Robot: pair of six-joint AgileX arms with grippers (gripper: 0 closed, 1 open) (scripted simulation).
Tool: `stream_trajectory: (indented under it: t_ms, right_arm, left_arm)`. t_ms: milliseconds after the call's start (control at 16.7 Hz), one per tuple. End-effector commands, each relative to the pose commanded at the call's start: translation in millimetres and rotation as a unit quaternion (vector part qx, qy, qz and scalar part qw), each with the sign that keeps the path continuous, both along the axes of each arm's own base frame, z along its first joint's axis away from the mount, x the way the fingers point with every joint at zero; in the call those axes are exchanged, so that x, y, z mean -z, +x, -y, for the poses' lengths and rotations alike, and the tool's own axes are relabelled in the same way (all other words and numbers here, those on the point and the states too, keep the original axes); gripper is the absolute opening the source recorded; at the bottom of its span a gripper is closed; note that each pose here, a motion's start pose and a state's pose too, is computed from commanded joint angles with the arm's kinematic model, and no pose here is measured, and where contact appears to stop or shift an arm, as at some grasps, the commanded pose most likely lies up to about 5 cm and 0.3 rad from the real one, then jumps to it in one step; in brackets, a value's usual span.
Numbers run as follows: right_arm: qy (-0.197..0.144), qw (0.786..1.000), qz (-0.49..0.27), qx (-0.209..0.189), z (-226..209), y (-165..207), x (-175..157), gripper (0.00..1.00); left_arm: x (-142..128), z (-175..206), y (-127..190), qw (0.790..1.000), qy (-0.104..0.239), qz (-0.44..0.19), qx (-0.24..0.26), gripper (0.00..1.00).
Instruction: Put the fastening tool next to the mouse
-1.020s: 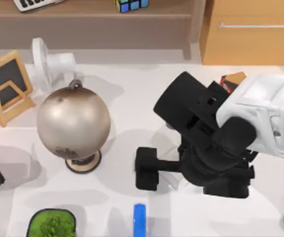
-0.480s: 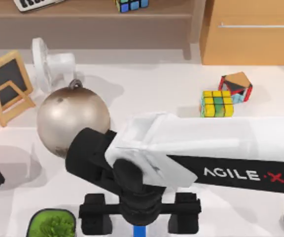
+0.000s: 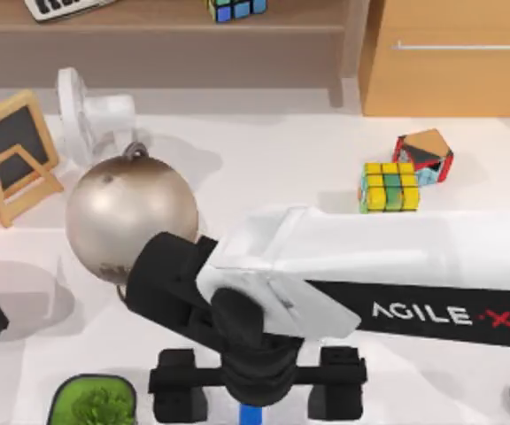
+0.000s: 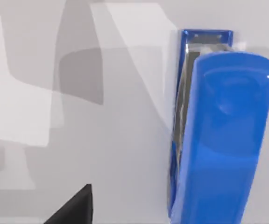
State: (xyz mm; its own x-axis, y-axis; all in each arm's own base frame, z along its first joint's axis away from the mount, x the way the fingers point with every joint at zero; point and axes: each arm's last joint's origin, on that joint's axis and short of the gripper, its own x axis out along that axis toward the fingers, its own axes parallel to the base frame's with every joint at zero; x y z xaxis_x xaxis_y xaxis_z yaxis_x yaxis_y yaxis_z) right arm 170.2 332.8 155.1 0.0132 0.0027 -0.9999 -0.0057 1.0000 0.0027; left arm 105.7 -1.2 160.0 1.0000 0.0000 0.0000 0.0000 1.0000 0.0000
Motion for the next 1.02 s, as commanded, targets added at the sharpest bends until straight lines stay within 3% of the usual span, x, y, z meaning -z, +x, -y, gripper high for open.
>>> stream_trajectory:
  t_ms: [420, 720, 1020]
  right_arm:
    - [-0.002, 1.0, -0.001, -0.001, -3, 0, 43, 1.0]
    - [0.0, 1.0, -0.001, -0.001, -7, -2, 47, 1.0]
    - [0.0, 1.0, -0.001, -0.001, -7, -2, 47, 0.62]
  left_arm:
    - [0, 0, 0, 1.0, 0.0, 0.0, 0.0, 1.0]
    - [0, 0, 0, 1.0, 0.0, 0.0, 0.0, 1.0]
    - [0, 0, 0, 1.0, 0.0, 0.0, 0.0, 1.0]
